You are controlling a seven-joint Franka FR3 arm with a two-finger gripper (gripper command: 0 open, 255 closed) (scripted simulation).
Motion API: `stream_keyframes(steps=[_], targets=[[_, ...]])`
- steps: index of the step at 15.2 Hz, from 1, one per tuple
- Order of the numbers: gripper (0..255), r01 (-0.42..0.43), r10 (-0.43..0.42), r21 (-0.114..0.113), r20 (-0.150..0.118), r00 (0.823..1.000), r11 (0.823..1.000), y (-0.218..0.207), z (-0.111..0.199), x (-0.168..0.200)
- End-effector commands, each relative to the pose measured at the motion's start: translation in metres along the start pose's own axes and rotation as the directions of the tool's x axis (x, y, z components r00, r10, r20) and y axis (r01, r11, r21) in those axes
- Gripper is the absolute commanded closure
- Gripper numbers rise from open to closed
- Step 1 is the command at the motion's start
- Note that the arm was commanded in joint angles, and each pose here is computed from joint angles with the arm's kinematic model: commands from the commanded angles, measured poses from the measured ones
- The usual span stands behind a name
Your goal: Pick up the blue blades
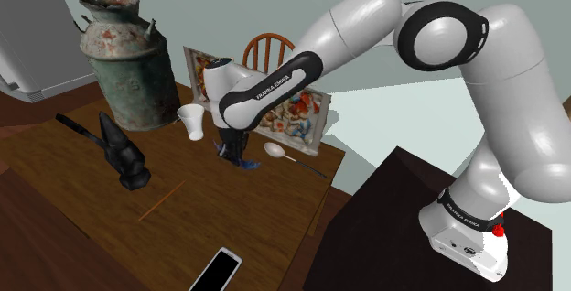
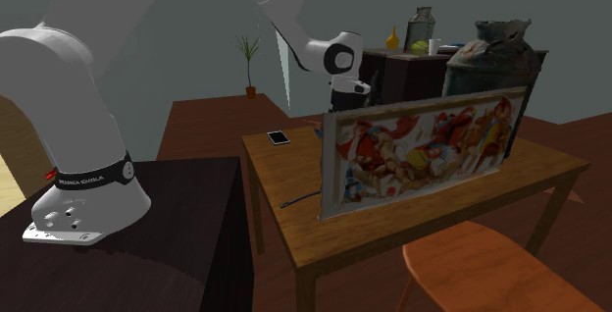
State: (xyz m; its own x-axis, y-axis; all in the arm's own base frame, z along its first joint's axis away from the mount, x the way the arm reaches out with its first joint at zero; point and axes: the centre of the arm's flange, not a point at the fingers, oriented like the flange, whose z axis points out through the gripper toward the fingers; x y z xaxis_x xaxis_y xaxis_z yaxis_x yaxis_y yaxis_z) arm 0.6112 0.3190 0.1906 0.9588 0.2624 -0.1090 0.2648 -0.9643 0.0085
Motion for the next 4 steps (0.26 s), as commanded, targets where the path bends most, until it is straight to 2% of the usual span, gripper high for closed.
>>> stream_keyframes(steps=[1,4], targets=[[255,0.000,0.000,0.000,0.000,1.000,1.000,-0.0001,-0.0100,-0.0013],[255,0.000,0.000,0.000,0.000,1.000,1.000,0.0000,-0.0161,-0.0019]])
